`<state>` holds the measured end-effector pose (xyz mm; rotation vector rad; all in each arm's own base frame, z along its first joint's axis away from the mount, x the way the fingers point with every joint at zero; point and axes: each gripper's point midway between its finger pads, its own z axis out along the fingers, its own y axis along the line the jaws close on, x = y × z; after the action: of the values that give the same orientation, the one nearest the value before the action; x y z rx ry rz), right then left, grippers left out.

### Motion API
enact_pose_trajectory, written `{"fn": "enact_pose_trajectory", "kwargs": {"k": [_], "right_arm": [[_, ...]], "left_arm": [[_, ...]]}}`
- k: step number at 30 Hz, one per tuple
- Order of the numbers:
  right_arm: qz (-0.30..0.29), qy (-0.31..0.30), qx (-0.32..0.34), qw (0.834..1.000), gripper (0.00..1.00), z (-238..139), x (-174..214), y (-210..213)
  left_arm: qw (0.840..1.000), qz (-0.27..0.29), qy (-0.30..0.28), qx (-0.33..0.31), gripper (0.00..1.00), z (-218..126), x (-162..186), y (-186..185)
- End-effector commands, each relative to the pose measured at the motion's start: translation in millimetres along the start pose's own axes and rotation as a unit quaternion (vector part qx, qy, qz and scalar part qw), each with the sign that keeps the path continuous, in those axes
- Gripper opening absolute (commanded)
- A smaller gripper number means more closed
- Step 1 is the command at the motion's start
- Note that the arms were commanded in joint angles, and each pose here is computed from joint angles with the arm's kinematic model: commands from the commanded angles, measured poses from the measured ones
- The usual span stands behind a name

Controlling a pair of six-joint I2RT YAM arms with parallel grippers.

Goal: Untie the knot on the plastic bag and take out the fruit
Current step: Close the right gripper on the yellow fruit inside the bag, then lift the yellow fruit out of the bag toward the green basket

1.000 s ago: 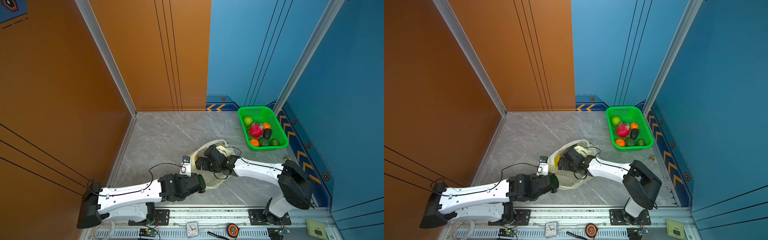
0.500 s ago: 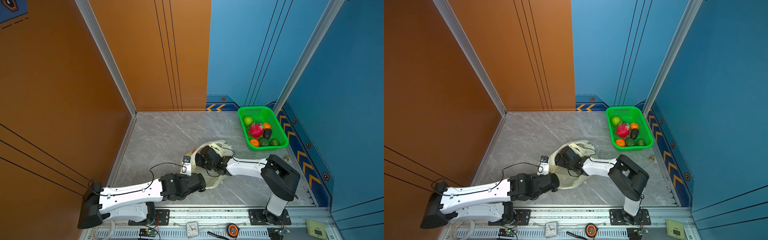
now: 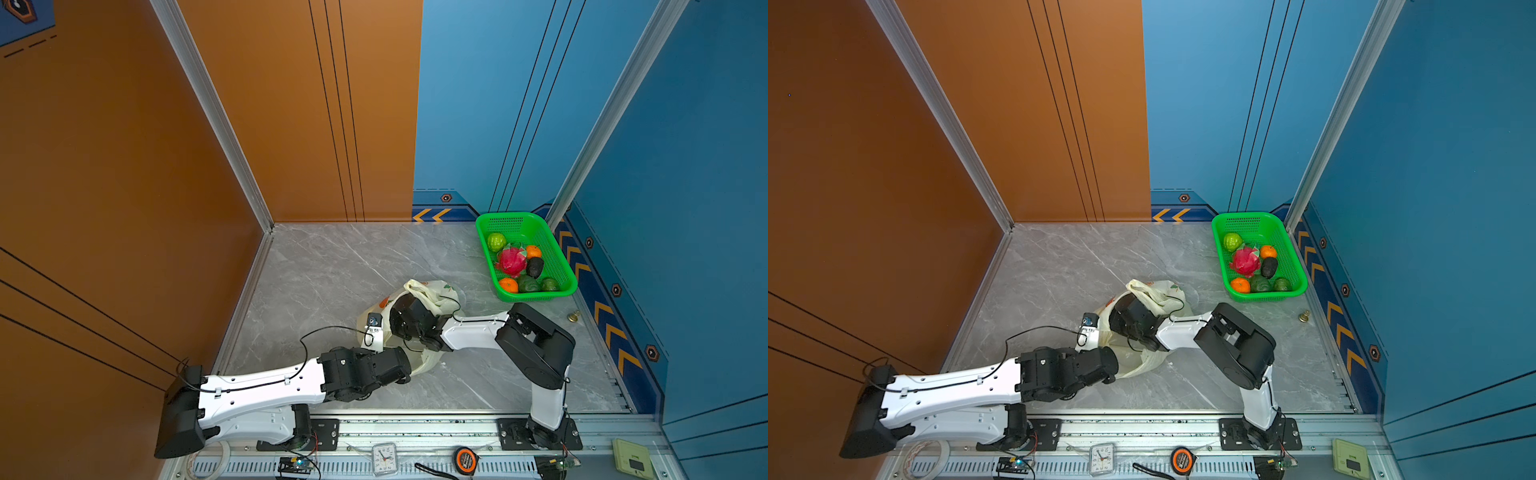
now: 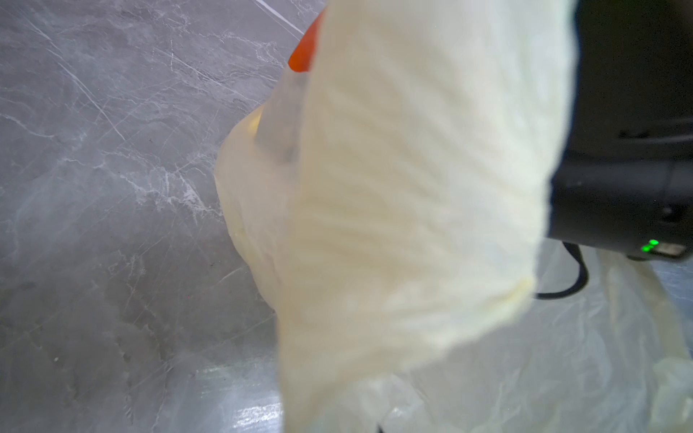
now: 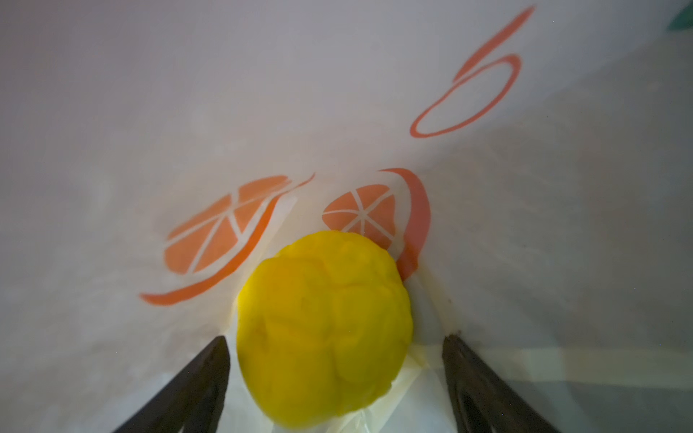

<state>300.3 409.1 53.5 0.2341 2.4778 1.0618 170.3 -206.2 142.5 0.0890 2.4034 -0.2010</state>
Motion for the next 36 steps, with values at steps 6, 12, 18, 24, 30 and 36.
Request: {"fn": "enact_pose_trajectory", "kwargs": {"k": [6, 12, 18, 24, 30, 36], "right_arm": [[0.005, 0.016, 0.024, 1.0, 0.74, 18, 12, -9], [0.015, 0.011, 0.018, 1.0, 0.56, 19, 10, -10], [0.015, 0.005, 0.016, 1.0, 0.47, 1, 0, -3], [0.01, 0.02, 0.026, 0.999, 0.46, -30, -3, -4], [-0.021, 0.038, 0.052, 0.998, 0.46, -67, -1, -5], [-0.037, 0.033, 0.061, 0.997, 0.45, -105, -6, 0]], "left_arm": [[1.0, 0.003, 0.01, 0.002, 0.0, -1, 6, 11], [1.0, 0.003, 0.01, 0.005, 0.0, -2, 6, 12], [1.0, 0.0, 0.007, 0.0, 0.0, -1, 4, 16], [1.0, -0.005, -0.008, -0.012, 0.0, 0, -7, 20], [0.999, -0.013, -0.018, -0.023, 0.0, 0, -18, 24], [0.999, -0.01, -0.024, -0.027, 0.0, 0, -24, 25]]}}
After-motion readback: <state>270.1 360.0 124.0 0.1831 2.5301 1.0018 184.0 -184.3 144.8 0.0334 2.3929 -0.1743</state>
